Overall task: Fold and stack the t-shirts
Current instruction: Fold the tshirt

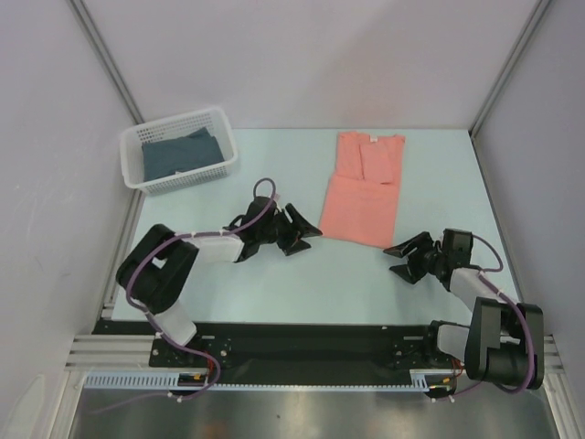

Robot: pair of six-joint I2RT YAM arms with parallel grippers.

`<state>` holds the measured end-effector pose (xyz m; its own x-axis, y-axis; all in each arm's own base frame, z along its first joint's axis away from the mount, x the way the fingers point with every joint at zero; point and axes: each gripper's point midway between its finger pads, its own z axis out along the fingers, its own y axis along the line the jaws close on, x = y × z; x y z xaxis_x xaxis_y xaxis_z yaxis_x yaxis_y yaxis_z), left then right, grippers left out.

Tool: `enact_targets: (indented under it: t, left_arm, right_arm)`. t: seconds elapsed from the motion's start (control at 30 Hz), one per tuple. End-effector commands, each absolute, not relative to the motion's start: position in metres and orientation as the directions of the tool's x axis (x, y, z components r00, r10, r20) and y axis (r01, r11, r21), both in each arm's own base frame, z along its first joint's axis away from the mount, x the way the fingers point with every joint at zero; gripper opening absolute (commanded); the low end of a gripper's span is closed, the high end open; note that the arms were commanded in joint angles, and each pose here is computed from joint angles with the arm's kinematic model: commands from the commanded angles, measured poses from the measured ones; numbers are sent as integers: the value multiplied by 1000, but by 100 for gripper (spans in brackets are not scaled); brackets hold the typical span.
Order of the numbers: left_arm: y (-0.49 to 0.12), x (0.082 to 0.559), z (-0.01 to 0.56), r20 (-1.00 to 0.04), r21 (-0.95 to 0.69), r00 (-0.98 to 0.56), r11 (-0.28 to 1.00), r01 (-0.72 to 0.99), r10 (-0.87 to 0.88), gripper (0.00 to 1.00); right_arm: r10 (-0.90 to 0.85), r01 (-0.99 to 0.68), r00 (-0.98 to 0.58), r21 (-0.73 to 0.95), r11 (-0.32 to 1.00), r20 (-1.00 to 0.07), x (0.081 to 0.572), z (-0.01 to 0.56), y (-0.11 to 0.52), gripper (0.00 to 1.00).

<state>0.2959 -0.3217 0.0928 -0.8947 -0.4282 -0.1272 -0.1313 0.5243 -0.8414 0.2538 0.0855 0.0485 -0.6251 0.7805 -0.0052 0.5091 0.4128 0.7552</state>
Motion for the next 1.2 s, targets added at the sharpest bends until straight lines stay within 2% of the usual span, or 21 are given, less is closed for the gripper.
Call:
enact_targets:
  t: [0.0, 0.03, 0.13, 0.2, 0.4, 0.73, 1.17]
  left_arm:
    - [-344, 322, 115, 22, -933, -804, 276, -230, -595, 64]
    - [-347, 323, 111, 33, -932, -801, 271, -241, -598, 63]
    - [-349, 333, 101, 63, -933, -766, 235, -273, -640, 59]
    - [-345, 335, 91, 92, -920, -736, 226, -321, -671, 53]
    - [-335, 338, 62, 122, -875, -677, 244, -419, -726, 47]
    - [-339, 350, 49, 147, -837, -640, 250, -487, -754, 45]
    - [-335, 357, 38, 26, -766, -654, 406, -499, -756, 46]
  right_arm:
    - [867, 459, -497, 837, 298, -36, 287, 75, 78, 62]
    - [880, 475, -474, 831, 289, -36, 288, 72, 76, 58]
    - [911, 495, -413, 840, 224, 1, 287, 67, 73, 54]
    - [921, 495, -389, 845, 202, 8, 287, 62, 73, 53]
    - [927, 520, -375, 827, 214, -4, 289, 47, 72, 52]
    - [922, 524, -385, 830, 191, 31, 312, 40, 79, 49]
    - [929, 523, -370, 832, 184, 27, 321, 43, 83, 49]
